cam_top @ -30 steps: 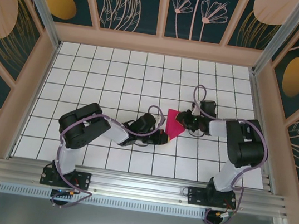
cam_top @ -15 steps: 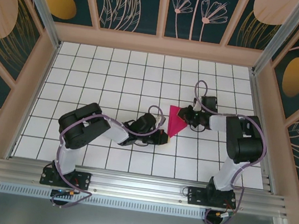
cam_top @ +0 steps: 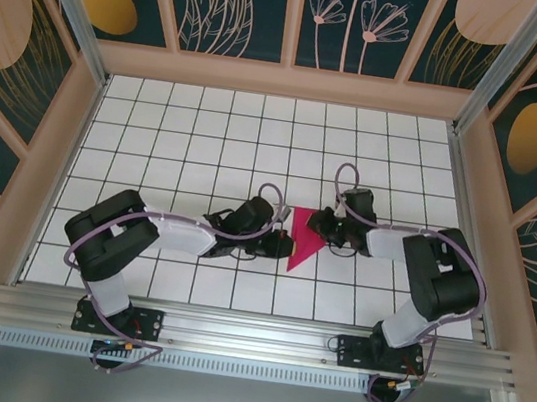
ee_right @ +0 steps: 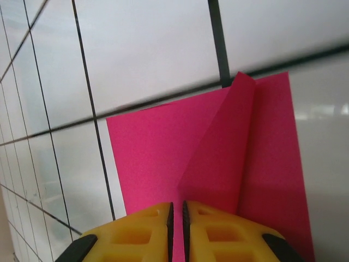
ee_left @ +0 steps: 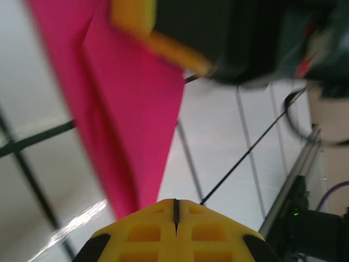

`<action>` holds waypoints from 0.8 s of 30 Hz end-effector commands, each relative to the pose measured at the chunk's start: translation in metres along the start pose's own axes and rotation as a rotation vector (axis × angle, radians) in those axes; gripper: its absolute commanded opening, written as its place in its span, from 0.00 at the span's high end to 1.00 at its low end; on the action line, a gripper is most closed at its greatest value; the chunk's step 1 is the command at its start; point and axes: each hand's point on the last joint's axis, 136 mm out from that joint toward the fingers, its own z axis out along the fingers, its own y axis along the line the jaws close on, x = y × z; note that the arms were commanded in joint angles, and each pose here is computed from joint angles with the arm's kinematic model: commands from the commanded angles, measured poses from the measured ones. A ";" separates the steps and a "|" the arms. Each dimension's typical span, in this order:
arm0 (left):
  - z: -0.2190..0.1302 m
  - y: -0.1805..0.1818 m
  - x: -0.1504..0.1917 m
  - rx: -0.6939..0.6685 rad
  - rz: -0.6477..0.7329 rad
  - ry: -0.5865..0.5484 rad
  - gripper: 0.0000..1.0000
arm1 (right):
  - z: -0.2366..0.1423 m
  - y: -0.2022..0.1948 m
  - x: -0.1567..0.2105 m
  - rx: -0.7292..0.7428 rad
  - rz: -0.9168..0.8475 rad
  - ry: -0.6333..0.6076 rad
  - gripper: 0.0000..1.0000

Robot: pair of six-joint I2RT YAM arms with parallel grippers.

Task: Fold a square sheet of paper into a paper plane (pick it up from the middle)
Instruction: Fourth fold the wing at the center of the table.

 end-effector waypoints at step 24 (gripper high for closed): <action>0.040 0.073 0.051 -0.256 -0.053 0.147 1.00 | -0.018 0.010 0.018 -0.002 0.003 -0.029 0.80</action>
